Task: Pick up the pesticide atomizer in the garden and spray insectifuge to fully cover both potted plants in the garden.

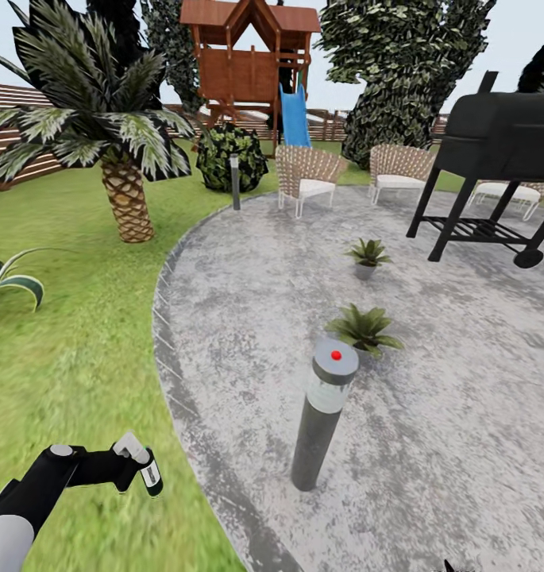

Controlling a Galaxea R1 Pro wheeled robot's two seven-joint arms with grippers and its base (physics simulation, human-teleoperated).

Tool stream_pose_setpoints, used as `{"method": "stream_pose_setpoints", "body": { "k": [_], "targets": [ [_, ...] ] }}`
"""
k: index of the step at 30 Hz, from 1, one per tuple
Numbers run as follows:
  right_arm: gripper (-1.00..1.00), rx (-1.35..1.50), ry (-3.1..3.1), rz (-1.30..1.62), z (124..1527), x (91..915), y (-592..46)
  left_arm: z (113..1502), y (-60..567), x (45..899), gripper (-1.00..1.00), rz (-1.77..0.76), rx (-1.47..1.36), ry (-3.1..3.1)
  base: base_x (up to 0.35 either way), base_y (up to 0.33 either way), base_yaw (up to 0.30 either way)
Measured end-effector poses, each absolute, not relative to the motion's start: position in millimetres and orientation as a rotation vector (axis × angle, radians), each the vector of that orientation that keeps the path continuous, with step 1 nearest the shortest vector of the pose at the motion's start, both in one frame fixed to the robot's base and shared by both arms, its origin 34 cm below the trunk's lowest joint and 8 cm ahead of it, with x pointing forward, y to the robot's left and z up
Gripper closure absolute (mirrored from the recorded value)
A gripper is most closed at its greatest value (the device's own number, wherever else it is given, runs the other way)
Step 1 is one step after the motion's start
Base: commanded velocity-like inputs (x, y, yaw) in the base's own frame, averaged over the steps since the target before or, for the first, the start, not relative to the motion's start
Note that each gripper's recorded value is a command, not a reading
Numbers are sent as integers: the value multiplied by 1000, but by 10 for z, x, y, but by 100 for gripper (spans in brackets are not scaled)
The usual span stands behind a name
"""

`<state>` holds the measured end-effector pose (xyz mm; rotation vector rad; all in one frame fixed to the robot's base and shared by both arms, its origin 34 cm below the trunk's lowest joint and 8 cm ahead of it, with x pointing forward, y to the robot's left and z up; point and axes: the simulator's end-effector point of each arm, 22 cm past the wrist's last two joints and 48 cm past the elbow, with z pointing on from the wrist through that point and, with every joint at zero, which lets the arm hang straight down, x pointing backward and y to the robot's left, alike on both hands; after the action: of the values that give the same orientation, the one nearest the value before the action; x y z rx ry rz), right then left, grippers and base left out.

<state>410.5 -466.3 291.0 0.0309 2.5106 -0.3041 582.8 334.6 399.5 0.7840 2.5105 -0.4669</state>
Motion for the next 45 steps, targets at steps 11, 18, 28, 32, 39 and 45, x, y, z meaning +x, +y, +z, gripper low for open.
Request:
{"method": "stream_pose_setpoints", "body": {
  "k": [11,18,28,32,39,45],
  "targets": [
    [-100,31,2507,-304,2922,4116,-4663,4015,3346,5838,100,-465,783,2506,101,331,-256],
    [-100,32,2504,-303,2930,4129,-4662,4026,3345,5844,100,-464,783,2504,67,334,-257],
    [-100,32,2500,-303,2942,4140,-4663,4045,3346,5851,100,-462,784,2501,2,339,-257],
    [-100,33,2499,-303,2946,4142,-4663,4052,3345,5855,100,-461,784,2499,0,339,-257],
    [-100,33,2496,-302,2954,4153,-4662,4066,3347,5862,100,-459,783,2496,0,339,-258],
    [-100,33,2494,-301,2961,4162,-4660,4077,3348,5867,100,-458,783,2494,0,339,-258]
  ]
}}
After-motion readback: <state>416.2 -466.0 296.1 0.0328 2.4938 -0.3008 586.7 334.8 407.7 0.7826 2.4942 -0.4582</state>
